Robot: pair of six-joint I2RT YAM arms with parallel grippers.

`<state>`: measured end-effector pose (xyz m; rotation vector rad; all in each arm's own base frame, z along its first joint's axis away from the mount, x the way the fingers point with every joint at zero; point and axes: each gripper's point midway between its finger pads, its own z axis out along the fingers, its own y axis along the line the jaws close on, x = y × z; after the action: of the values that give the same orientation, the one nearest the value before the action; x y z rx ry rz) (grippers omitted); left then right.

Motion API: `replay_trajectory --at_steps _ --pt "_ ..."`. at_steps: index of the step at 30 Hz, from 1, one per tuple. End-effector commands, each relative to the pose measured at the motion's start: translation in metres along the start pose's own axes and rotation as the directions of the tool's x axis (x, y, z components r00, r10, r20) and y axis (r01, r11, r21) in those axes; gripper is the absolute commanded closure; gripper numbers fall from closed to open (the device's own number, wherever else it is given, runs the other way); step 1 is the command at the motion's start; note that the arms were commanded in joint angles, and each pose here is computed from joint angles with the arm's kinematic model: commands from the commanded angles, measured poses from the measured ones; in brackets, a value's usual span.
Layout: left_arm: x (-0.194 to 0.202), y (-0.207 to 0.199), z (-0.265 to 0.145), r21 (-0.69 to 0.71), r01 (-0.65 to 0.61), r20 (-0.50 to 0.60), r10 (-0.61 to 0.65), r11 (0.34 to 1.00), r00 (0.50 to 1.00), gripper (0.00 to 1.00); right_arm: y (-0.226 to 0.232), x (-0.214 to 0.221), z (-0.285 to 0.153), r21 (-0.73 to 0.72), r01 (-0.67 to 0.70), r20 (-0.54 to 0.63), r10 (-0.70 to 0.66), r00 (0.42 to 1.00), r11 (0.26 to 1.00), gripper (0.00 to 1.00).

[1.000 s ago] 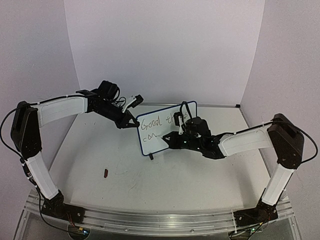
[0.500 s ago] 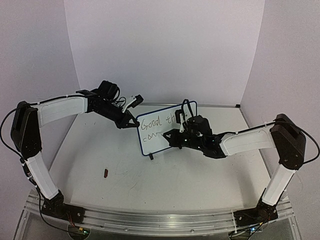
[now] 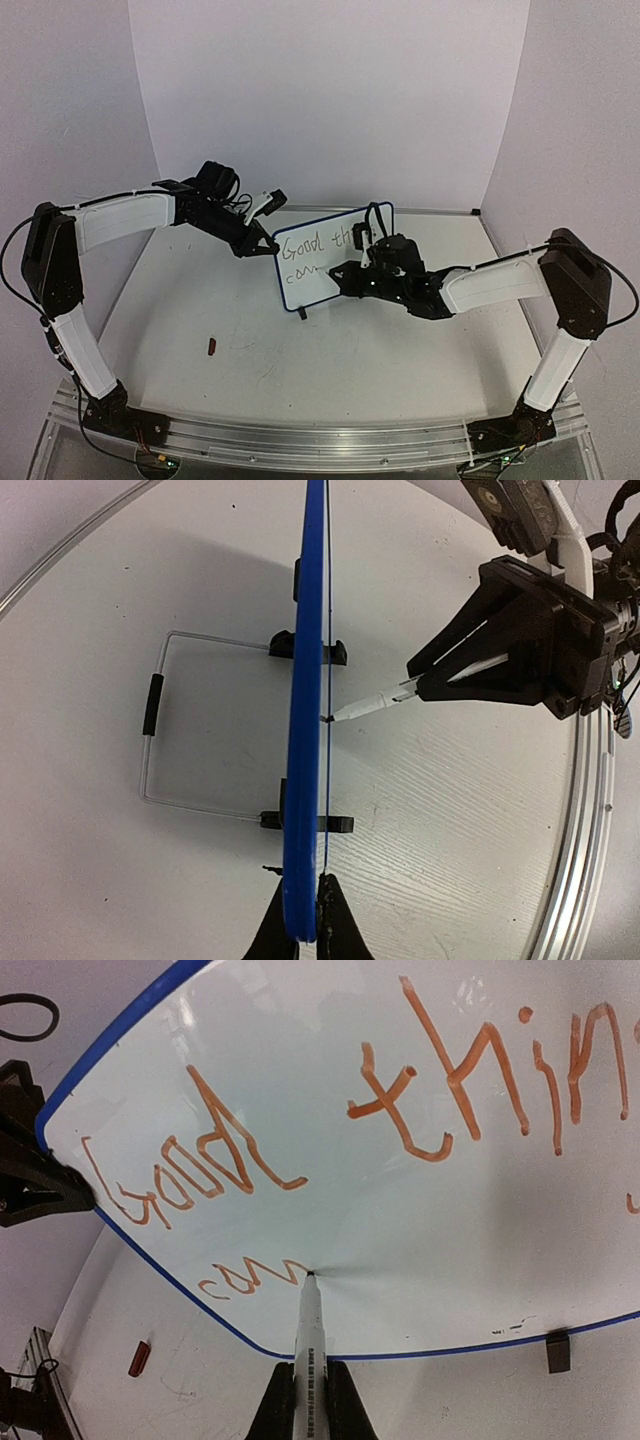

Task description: Write a sentence on the whiteboard

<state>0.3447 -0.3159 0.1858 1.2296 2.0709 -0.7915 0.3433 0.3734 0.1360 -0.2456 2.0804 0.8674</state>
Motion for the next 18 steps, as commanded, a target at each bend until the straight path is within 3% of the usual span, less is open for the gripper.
replay_trajectory --at_steps 1,18 --pt "0.044 0.011 0.015 -0.051 0.016 -0.165 -0.024 0.999 0.986 1.00 -0.008 0.001 0.001 0.024 -0.011 0.016 0.010 1.000 1.000 1.00" --pt "0.043 0.009 0.013 -0.053 0.012 -0.164 -0.021 0.999 0.986 1.00 0.010 -0.015 -0.017 -0.041 -0.006 0.044 0.008 0.999 0.999 1.00"
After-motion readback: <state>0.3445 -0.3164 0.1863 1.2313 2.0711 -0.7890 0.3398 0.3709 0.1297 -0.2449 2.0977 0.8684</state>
